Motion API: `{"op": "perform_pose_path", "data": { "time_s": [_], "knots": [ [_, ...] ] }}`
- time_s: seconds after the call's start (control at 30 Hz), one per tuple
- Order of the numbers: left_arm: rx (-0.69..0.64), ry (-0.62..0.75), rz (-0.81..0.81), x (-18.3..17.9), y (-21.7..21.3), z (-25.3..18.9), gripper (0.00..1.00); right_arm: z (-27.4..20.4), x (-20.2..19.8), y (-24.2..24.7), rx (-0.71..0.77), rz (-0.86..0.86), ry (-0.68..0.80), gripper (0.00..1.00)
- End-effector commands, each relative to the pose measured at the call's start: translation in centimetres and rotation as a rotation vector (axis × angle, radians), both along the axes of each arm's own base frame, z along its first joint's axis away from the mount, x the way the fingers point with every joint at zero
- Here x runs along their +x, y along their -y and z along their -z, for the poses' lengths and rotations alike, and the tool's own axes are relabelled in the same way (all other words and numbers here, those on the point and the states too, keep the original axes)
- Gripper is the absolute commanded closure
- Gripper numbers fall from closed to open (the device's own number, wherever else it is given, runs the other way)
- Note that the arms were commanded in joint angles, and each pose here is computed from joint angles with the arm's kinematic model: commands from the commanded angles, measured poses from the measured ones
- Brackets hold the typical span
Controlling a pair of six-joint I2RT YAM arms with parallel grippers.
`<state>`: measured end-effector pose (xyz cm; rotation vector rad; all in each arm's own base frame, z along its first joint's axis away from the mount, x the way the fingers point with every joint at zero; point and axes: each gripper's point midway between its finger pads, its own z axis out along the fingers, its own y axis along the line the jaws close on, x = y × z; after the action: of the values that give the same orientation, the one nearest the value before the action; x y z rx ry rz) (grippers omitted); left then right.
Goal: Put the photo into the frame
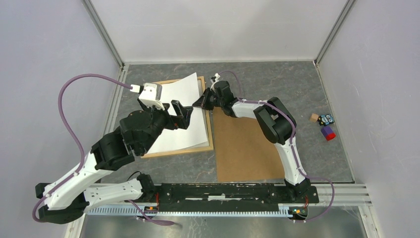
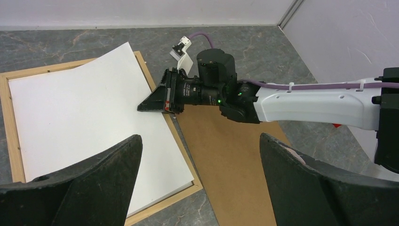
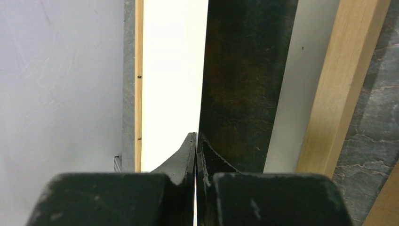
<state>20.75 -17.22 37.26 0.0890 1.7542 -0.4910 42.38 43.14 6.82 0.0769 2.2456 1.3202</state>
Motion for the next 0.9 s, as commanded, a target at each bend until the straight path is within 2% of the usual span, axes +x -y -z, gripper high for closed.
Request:
{"op": "perform_pose_path", "data": {
  "time_s": [0.0, 0.27, 0.4, 0.67, 0.87],
  "knots": [
    [-0.009, 0.022, 0.005, 0.0, -0.1, -0.6, 0.0, -1.4, 0.5, -0.8, -0.046, 0.0, 0.041, 0.91],
    [-0.025, 0.017, 0.016, -0.3, -0.1, -0.5, 0.0, -1.8, 0.1, -0.5, -0.14, -0.007, 0.056, 0.68],
    [-0.027, 0.013, 0.018, -0.4, -0.1, -0.5, 0.0, -1.5, -0.3, 0.3, -0.237, -0.023, 0.073, 0.59],
    [-0.031, 0.009, 0.028, -0.5, 0.0, -0.4, 0.0, -2.2, 0.5, 1.9, -0.435, -0.06, 0.157, 0.35],
    [-0.007, -0.001, 0.022, -0.3, 0.2, 0.3, 0.0, -3.7, 0.5, 3.8, -0.561, -0.088, 0.23, 0.26]
  ]
}}
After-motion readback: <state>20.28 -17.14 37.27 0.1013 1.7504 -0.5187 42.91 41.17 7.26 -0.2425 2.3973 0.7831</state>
